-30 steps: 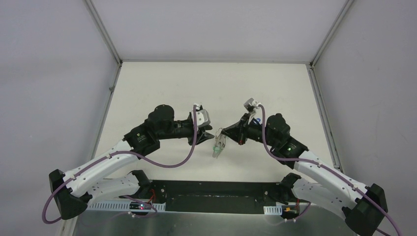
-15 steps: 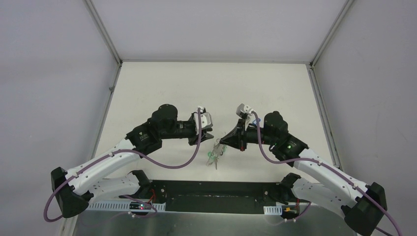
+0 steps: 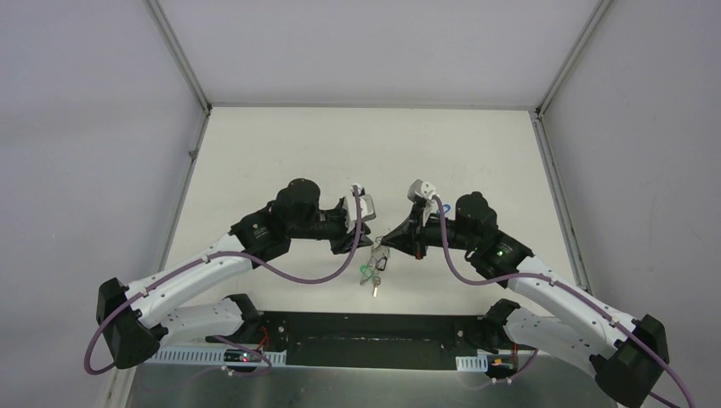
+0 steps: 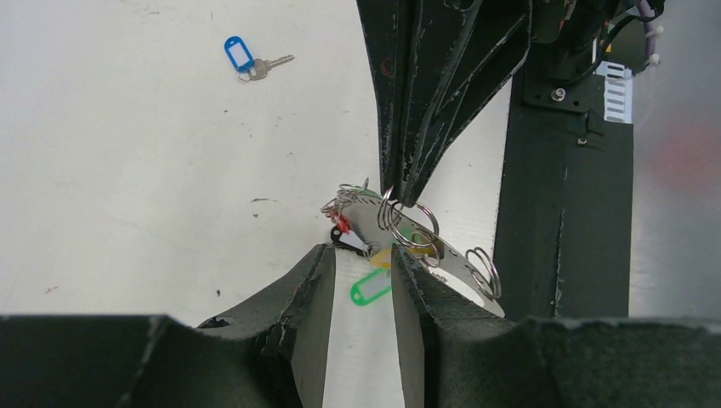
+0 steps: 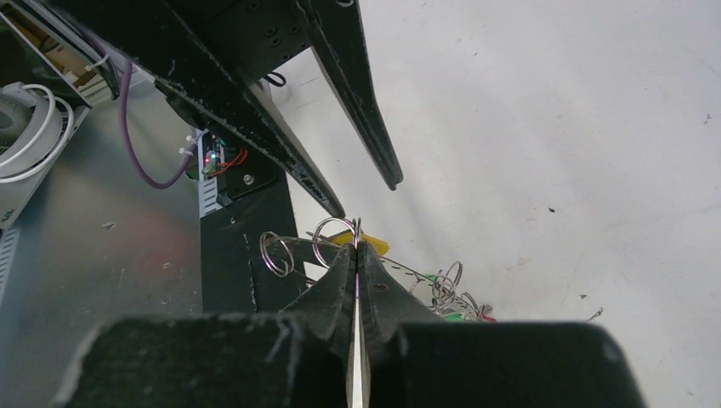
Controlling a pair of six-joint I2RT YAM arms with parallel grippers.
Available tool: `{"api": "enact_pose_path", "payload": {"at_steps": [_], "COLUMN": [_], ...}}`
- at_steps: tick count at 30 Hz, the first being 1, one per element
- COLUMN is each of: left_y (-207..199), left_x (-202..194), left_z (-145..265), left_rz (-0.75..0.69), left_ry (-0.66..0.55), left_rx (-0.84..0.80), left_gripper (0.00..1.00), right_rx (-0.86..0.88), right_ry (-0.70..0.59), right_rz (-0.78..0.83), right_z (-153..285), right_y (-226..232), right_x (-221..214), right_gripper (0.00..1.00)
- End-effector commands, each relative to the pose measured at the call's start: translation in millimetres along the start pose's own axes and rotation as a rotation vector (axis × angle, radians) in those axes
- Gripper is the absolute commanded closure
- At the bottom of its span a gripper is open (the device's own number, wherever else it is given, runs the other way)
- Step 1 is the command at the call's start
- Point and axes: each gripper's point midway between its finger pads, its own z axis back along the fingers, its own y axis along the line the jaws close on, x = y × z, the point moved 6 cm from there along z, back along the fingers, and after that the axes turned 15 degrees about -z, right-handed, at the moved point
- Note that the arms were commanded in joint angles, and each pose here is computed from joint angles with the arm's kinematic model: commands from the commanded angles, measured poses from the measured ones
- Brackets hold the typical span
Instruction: Put the keys on the keyring
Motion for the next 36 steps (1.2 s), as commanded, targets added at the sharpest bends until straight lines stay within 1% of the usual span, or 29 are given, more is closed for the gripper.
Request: {"api": "enact_pose_path", "payload": {"at_steps": [1, 4, 8, 11, 13, 16, 19, 23, 26, 29, 31, 33, 36], "left_y": [-2, -3, -6, -2, 4, 9, 9, 1, -3, -3, -2, 0, 2], "left_x": [17, 24, 36, 40, 38, 35, 28, 28, 29, 31, 32, 32, 32], "left_z": [-3, -1, 5, 10, 12, 13, 10, -2, -11, -15, -16, -16, -17], "left_rz": [0.067, 0.105, 0.156, 0.231, 0.342, 0.563, 0.817, 1.062, 1.121, 1.129, 1.133, 1.132, 1.127], "left_ry": [-0.069, -0.092, -0.141, -0.152, -0.135, -0.091, 0.001, 0.047, 0.051, 0.04, 0.028, 0.016, -0.004], "left_rx": [-0.015, -0.02, -0.017, 0.052, 0.142, 0.243, 0.318, 0.274, 0.224, 0.202, 0.204, 0.213, 0.228], "left_gripper": [0.67, 0.65, 0.64, 0.64, 0.64, 0.62, 0.58, 0.58, 0.59, 0.66, 0.73, 0.76, 0.77], "right_rx": [-0.038, -0.091, -0.113, -0.114, -0.113, -0.112, -0.112, -0.119, -0.12, -0.123, -0.123, -0.124, -0.125], "right_ry": [-0.141, -0.173, -0.187, -0.191, -0.193, -0.194, -0.198, -0.199, -0.201, -0.2, -0.198, -0.198, -0.198], "right_rz": [0.052, 0.029, 0.012, 0.003, 0.003, 0.004, 0.007, 0.002, 0.004, 0.002, 0.003, 0.0, 0.003], "right_z": [4, 6, 7, 7, 7, 7, 9, 9, 10, 10, 9, 9, 9], "right_y": [8, 2, -1, -1, -1, 0, 0, -1, -1, -2, -2, -2, -3], "right_x": [36, 38, 37, 37, 37, 36, 36, 34, 34, 33, 33, 33, 33], "right_gripper": [1.0, 1.0, 1.0, 1.0, 1.0, 1.0, 1.0, 1.0, 1.0, 1.0, 1.0, 1.0, 1.0]}}
